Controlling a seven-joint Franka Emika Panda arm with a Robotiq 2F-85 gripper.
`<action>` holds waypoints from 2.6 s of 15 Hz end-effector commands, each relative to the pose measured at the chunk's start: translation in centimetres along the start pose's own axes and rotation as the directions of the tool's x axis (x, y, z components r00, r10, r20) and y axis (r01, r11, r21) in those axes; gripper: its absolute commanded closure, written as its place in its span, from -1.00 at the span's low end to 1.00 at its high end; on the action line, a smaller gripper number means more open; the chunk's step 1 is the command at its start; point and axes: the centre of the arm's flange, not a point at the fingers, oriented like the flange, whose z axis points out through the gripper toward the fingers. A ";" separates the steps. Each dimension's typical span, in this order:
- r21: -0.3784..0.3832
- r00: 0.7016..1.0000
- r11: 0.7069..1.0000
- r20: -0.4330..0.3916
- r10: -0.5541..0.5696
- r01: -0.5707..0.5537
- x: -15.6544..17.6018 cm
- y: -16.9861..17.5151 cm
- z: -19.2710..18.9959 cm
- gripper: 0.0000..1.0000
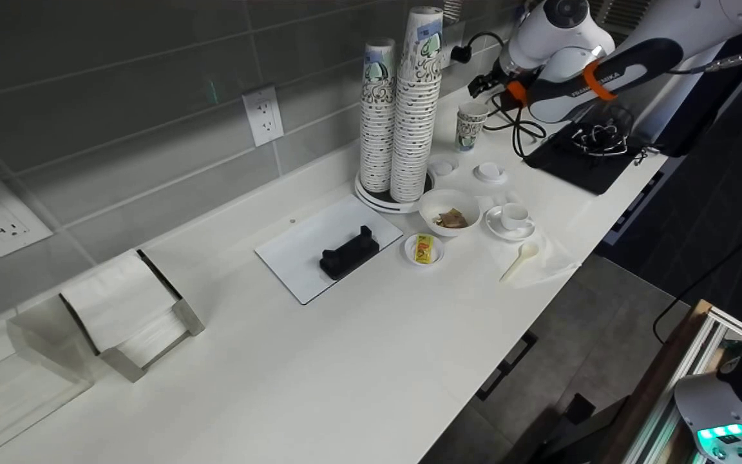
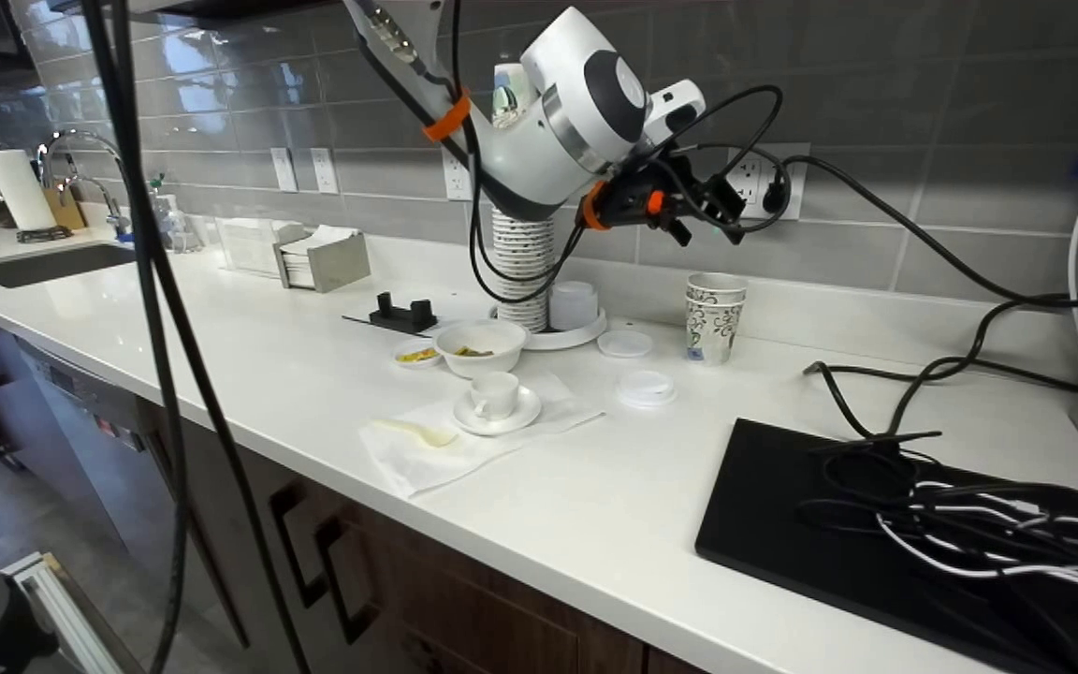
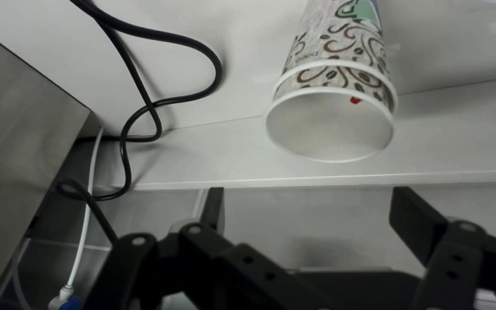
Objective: Put the brown sachets from the white bowl in the two stacked coffee cups on the right.
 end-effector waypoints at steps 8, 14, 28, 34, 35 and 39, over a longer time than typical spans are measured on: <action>0.105 0.870 0.980 0.452 -0.198 0.168 -5.2 -2.5 -6.9 -1.00; 0.400 0.781 0.897 0.493 -0.382 0.187 -8.7 -7.3 -11.8 -1.00; 0.537 0.696 0.827 0.529 -0.485 0.167 -12.9 -13.0 -10.1 -1.00; 0.544 0.699 0.817 0.509 -0.502 0.190 -16.3 -16.5 -6.9 -1.00; 0.549 0.702 0.814 0.504 -0.504 0.191 -16.6 -16.8 -6.6 -1.00; 0.551 0.711 0.809 0.485 -0.509 0.204 -17.4 -17.9 -5.6 -1.00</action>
